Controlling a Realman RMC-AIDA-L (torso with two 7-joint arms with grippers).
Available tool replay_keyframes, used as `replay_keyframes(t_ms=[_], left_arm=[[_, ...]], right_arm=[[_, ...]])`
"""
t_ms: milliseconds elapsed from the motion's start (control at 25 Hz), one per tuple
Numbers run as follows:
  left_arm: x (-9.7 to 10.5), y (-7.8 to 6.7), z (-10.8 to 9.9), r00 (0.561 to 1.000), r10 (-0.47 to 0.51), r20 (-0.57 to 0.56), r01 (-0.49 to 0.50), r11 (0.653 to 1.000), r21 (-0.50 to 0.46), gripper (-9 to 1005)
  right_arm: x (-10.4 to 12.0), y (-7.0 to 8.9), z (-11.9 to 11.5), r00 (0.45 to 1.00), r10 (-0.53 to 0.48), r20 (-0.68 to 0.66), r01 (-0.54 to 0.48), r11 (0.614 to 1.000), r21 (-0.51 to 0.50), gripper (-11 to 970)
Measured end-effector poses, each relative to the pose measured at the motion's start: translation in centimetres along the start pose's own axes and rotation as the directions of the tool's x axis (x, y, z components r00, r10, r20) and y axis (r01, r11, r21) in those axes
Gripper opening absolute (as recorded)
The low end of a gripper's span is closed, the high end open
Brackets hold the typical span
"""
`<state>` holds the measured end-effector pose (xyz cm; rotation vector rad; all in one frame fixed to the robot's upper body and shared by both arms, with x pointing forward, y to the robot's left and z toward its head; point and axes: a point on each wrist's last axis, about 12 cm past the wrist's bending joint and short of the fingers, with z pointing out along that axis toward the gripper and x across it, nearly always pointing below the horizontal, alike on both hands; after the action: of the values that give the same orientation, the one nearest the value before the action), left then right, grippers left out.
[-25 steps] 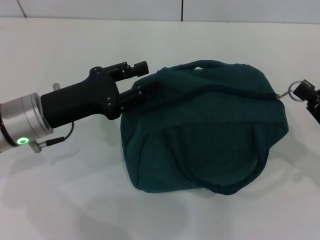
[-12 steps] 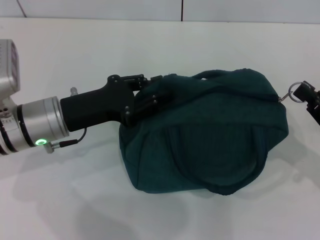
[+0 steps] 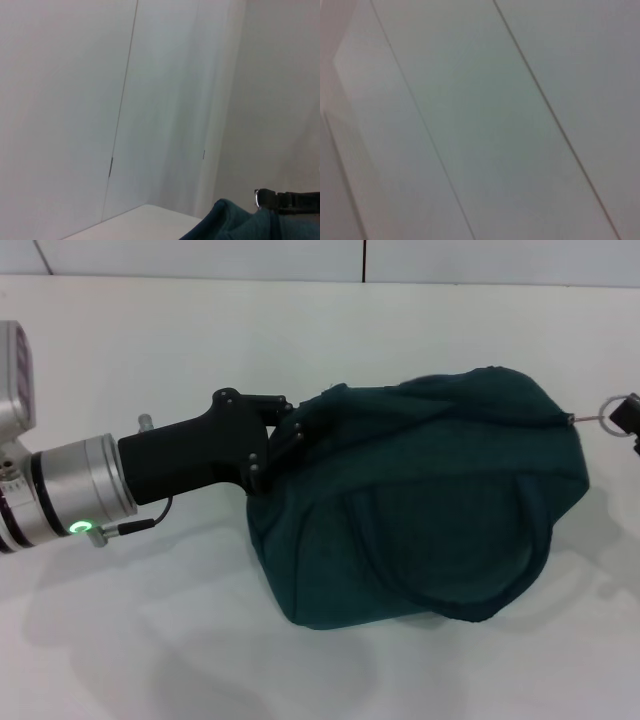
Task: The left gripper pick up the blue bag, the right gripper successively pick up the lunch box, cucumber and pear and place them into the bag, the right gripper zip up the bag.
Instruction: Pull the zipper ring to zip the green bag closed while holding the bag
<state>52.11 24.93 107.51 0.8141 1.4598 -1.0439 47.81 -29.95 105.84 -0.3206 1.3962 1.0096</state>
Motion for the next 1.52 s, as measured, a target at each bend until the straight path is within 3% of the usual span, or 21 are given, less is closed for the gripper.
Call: replay_keyframes(t_ms=[560,1120,1520], left_arm=[[-0.1,0.0,-0.2,1.000,0.015,0.010,-0.015,1.000,-0.009,67],[0.1,0.1,-0.6,1.000,0.026,0.004,-0.025,0.999,-0.025,62],[0.1,0.2,-0.7,1.000,0.026,0.011,-0.025,0.999,-0.039,63]], right_arm=[[1.2,-0.7,-0.3,0.998,0.025,-0.065,-0.019,0.995,0.094,13],[1.0,-1.0,-0.6,0.999,0.021,-0.049,-0.015,0.993,0.117,14],[2.0,-1.5,-0.4,0.991,0.030,-0.127,-0.010,0.987,0.159,13]])
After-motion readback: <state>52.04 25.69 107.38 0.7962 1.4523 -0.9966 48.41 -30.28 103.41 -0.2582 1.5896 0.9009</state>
